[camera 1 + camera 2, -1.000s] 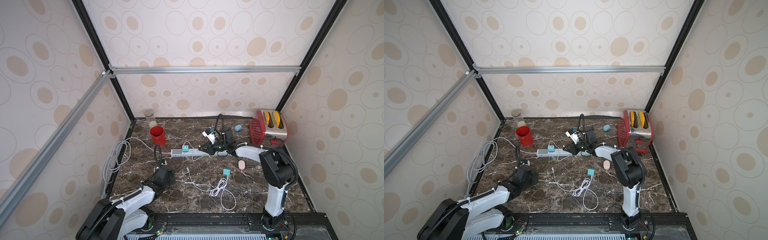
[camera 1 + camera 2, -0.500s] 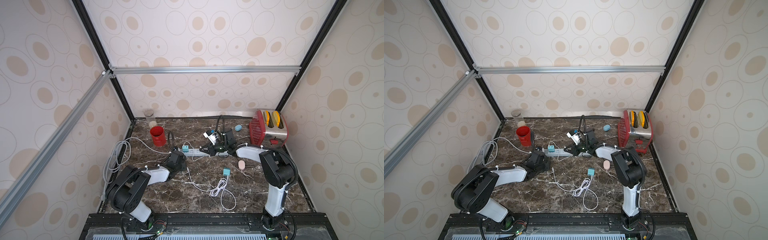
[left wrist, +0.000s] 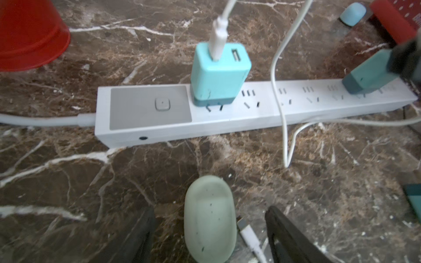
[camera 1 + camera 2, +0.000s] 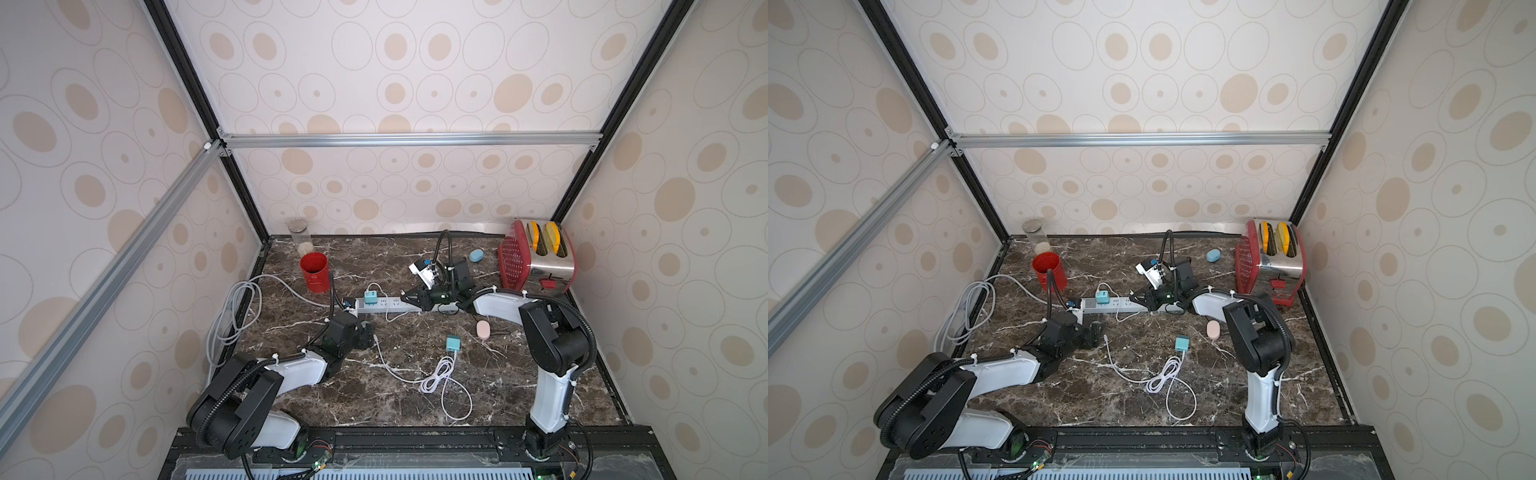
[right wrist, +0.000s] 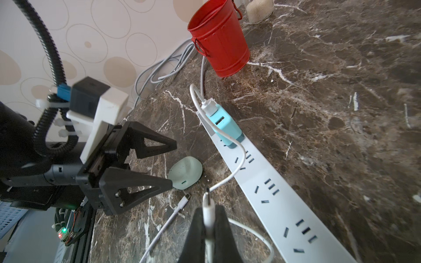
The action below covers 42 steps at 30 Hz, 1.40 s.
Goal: Charge the bluetooth headset
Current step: Pick up the bluetooth headset from the center of the board.
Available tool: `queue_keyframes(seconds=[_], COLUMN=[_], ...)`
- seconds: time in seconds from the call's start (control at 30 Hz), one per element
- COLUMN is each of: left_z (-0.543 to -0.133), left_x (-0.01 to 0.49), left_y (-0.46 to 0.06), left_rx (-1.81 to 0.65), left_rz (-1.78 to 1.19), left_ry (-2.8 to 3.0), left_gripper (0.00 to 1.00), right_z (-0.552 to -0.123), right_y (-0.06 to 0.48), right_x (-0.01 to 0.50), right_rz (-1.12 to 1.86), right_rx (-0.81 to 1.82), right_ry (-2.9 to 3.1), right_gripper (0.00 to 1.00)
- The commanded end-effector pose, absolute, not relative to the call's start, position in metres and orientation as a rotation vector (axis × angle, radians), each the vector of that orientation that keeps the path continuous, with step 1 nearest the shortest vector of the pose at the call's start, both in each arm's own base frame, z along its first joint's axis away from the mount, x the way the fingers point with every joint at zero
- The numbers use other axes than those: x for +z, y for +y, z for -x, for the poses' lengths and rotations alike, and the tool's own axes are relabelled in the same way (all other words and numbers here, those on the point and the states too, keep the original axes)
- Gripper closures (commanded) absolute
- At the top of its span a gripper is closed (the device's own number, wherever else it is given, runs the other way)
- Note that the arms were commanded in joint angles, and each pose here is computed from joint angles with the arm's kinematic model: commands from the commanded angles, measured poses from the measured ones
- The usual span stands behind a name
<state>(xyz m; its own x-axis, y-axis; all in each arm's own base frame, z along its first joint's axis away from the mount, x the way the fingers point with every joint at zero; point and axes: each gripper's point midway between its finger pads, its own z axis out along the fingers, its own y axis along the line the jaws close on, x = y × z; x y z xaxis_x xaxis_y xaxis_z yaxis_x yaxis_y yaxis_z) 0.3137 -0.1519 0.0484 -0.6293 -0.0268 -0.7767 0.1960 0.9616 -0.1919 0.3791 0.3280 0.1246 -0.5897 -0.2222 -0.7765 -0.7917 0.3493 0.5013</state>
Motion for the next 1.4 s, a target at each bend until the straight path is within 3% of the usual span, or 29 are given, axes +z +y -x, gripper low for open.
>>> queue_keyframes(seconds=[0.0, 0.23, 0.8, 1.03, 1.37], left_z=[-0.321, -0.316, -0.304, -0.298, -0.295], left_x=[0.064, 0.055, 0.027, 0.020, 0.013], left_y=[-0.159, -0.160, -0.159, -0.159, -0.164], left_rx=[-0.305, -0.267, -0.310, -0.316, -0.318], left_rz=[-0.176, -0.170, -0.153, -0.187, -0.254], left_ry=[2.118, 2.109, 2.110, 2.094, 2.094], left_gripper=[0.22, 0.23, 0.35, 0.46, 0.43], right_z=[-0.379, -0.381, -0.383, -0.383, -0.384], right_y=[0.329, 0.330, 0.332, 0.333, 0.333], right_x=[0.132, 0.130, 0.131, 0.134, 0.131], right_rz=[0.890, 0.884, 0.884, 0.886, 0.881], right_rx=[1.237, 1.239, 1.247, 1.255, 1.254], right_ry=[1.986, 1.993, 1.993, 1.989, 2.009], right_gripper=[1.00, 1.00, 1.00, 1.00, 1.00])
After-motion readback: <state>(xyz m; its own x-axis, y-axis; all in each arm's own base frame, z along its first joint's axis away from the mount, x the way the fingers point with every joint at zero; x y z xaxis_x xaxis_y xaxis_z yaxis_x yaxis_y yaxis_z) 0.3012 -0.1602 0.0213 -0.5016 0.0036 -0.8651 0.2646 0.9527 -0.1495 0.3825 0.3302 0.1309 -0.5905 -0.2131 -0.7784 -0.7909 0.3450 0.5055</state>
